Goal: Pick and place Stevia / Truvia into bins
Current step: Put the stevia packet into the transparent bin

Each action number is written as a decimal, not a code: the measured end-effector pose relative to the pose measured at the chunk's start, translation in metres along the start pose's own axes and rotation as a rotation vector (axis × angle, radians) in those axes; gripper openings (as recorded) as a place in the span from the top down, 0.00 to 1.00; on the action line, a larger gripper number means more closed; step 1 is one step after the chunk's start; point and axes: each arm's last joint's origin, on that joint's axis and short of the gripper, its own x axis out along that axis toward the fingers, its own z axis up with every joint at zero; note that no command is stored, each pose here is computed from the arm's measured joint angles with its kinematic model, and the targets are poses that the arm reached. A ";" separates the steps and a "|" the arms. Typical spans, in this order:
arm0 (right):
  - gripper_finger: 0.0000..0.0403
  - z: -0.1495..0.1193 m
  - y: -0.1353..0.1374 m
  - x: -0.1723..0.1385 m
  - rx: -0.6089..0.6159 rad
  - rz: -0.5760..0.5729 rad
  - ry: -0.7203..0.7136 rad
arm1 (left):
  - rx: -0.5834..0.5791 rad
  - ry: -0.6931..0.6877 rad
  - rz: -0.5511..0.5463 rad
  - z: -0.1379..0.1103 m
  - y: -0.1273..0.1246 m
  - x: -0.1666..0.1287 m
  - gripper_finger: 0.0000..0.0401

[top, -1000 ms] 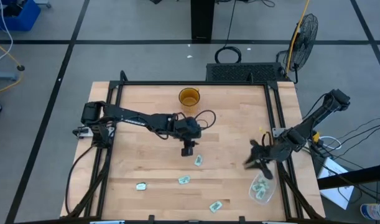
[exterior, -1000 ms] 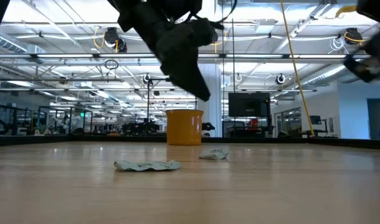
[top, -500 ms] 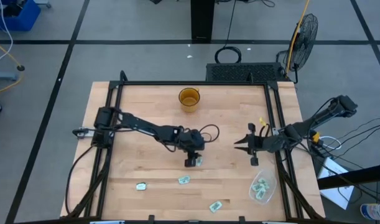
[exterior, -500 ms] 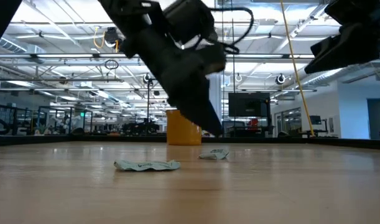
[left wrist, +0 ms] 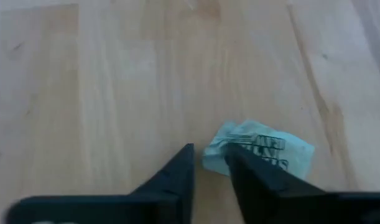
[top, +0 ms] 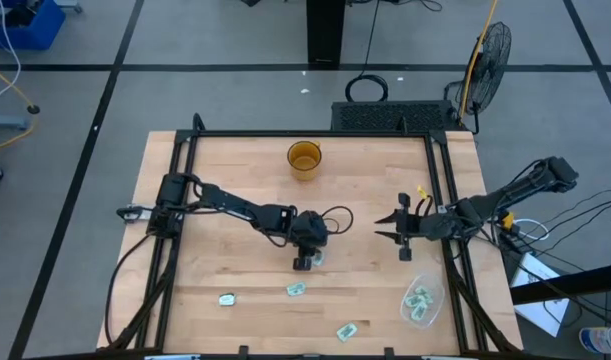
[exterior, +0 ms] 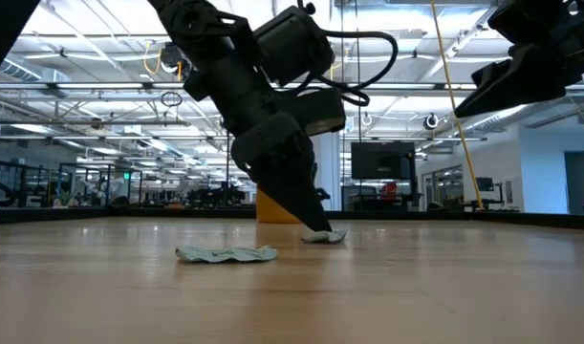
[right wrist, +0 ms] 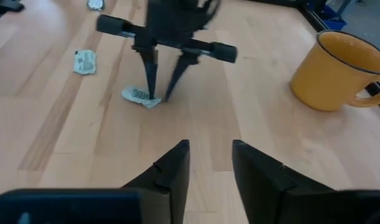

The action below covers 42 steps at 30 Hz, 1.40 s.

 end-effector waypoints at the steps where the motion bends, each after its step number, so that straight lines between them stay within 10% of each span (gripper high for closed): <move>1: 0.69 0.000 -0.001 0.000 0.002 -0.005 0.001 | 0.008 0.002 -0.001 0.000 0.000 0.000 0.83; 8: 0.59 0.001 -0.007 0.003 0.025 -0.040 0.004 | 0.058 -0.016 0.039 0.003 0.001 -0.003 0.98; 16: 0.57 -0.008 -0.010 0.018 0.115 -0.015 -0.233 | 0.133 -0.289 0.338 0.045 0.019 -0.056 0.99; 26: 0.57 -0.023 -0.035 0.017 0.499 -0.116 -0.625 | 0.189 -0.630 0.467 0.076 0.036 -0.086 0.99; 42: 0.58 -0.025 -0.040 0.037 0.450 -0.143 -0.502 | 0.135 -0.744 0.634 0.079 0.051 -0.073 0.99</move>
